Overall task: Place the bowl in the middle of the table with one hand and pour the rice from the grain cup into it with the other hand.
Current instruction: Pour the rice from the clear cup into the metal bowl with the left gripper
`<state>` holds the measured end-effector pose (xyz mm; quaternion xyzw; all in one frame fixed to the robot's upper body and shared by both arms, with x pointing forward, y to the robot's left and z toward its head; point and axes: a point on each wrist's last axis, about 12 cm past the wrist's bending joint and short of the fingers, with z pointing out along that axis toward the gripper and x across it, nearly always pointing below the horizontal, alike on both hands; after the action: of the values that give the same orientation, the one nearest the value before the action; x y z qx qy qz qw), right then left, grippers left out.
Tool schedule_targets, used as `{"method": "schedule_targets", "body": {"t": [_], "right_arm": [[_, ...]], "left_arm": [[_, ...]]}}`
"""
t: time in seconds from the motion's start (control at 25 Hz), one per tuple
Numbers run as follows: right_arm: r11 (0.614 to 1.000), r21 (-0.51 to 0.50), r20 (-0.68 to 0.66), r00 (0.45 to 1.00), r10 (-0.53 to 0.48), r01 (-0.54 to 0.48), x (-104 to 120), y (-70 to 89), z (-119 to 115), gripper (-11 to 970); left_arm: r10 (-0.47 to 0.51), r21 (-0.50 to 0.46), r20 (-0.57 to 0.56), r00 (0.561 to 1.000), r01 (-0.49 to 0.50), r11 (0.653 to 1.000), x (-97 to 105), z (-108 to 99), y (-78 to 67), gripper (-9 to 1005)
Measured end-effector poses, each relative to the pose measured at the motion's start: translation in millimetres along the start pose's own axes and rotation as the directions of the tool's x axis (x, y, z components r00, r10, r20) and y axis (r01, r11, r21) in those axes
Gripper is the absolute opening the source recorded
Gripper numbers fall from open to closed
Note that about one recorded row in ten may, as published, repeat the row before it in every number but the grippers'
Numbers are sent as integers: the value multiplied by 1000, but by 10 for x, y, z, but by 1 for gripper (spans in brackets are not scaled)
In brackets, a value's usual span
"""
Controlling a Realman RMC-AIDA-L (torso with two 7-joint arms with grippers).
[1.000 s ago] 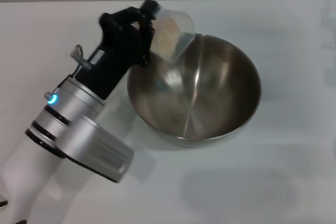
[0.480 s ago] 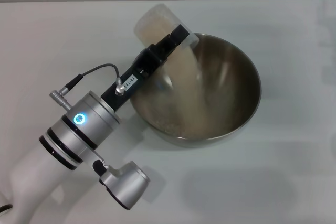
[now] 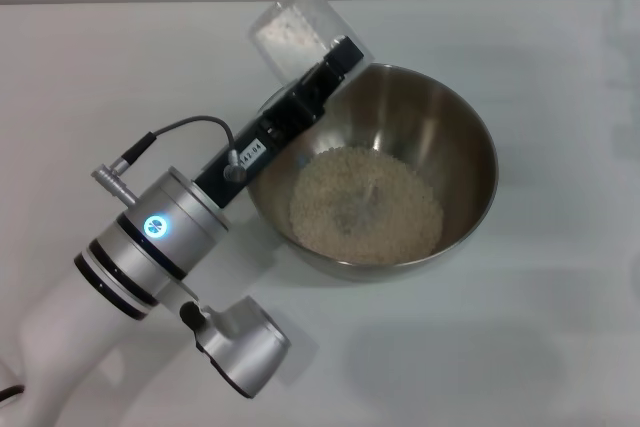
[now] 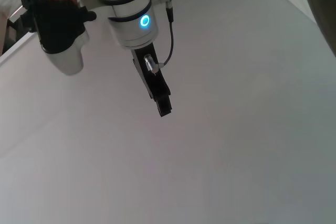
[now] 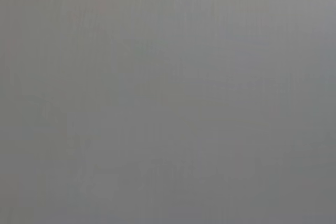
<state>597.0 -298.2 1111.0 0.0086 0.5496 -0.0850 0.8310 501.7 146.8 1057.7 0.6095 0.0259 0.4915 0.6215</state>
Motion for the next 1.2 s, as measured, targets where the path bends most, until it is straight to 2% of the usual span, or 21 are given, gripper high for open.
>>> {"method": "schedule_targets", "body": {"t": [0.28,0.4,0.56,0.72,1.2], "right_arm": [[1000,0,1,1000,-3,3,-2,-10,8,509],[1000,-1,2,1000,-3,3,-6,-10,16,509],[1000,-3,4,1000,-4,4,-9,-9,22,509],[1000,-3,3,1000,-4,4,-8,-11,21,509],[1000,-2,3,1000,-5,5,-6,-15,14,508]], "left_arm": [[-18,14,85,996,17,1000,-154,-27,5,48],[-1,12,19,1000,1,1000,-20,52,-5,49],[-15,32,84,996,12,999,-152,-7,-11,51],[-19,22,30,999,19,1000,-71,35,3,52],[-36,40,60,998,34,999,-125,-18,-17,57]]}}
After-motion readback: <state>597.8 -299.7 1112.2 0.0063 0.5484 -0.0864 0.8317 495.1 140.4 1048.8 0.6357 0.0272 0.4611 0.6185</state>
